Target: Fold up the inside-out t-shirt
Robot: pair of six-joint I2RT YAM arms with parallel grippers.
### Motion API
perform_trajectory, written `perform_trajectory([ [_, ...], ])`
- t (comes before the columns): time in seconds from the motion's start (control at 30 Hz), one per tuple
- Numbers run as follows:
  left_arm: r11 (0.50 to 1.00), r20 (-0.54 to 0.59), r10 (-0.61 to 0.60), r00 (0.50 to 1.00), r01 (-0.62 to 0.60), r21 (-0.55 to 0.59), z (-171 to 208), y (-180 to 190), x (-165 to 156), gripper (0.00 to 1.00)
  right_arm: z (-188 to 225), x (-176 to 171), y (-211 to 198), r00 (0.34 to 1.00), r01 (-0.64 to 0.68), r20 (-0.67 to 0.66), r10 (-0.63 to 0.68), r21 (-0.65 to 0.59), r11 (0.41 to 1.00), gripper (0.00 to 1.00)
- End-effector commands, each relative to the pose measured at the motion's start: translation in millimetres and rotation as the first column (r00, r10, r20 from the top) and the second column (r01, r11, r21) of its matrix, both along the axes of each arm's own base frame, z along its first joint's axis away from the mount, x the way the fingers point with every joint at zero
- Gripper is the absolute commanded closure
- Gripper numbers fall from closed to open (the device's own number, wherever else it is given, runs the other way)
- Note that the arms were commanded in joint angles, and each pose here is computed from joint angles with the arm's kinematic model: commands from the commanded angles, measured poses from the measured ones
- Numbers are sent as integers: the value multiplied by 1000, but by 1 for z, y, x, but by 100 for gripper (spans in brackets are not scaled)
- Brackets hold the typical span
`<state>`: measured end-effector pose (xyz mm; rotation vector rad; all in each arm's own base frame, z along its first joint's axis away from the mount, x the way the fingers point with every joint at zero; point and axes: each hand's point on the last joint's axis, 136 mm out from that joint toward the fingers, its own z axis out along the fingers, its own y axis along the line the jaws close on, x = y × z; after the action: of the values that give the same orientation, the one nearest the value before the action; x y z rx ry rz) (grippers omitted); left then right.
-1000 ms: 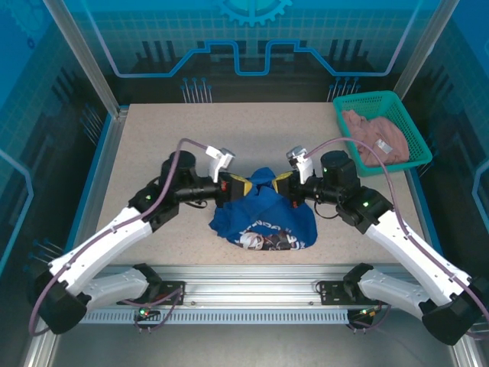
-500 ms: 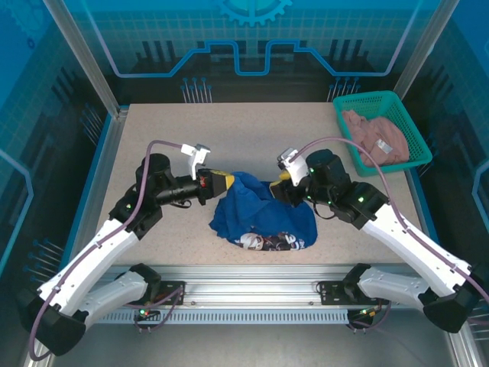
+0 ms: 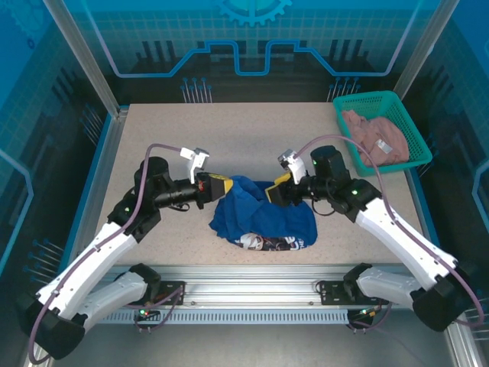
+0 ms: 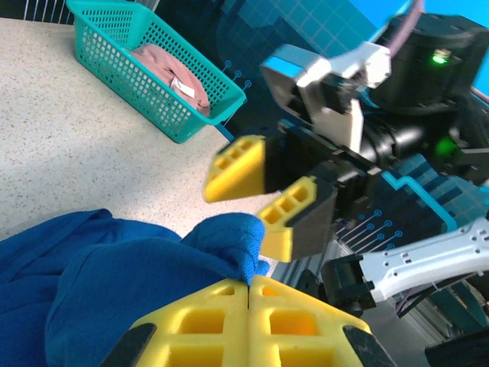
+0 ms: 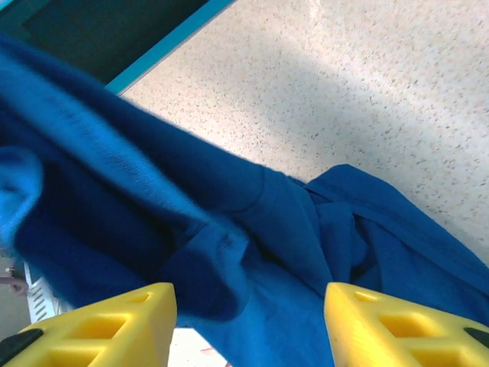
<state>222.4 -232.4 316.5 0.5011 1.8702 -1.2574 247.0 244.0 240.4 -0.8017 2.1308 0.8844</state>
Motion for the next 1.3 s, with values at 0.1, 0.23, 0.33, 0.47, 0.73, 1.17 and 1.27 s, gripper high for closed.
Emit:
perform_trajectory([
  [0.1,1000,35,-11,999,10,28,-7,8,-14,100,-3,8,27,988,-128,-71,136,108,986,33],
  [0.23,999,34,-2,999,1,36,-9,10,-13,100,-6,5,43,973,-189,-100,207,167,968,37],
  [0.33,999,34,0,999,-2,38,-9,10,-12,100,-9,9,44,976,-181,-96,198,157,971,56],
  [0.47,999,36,18,999,-20,41,-9,12,-10,100,-7,7,43,974,-191,-93,207,158,969,84],
  [0.73,989,20,112,993,-114,92,-23,23,2,100,20,8,5,998,-55,3,55,115,992,100],
  [1.17,997,34,57,998,-59,46,-14,16,-6,100,-6,7,37,985,-169,-20,171,89,982,38],
  [1.27,997,37,58,998,-59,44,-12,17,-7,100,-21,1,58,964,-255,-55,261,92,962,34],
])
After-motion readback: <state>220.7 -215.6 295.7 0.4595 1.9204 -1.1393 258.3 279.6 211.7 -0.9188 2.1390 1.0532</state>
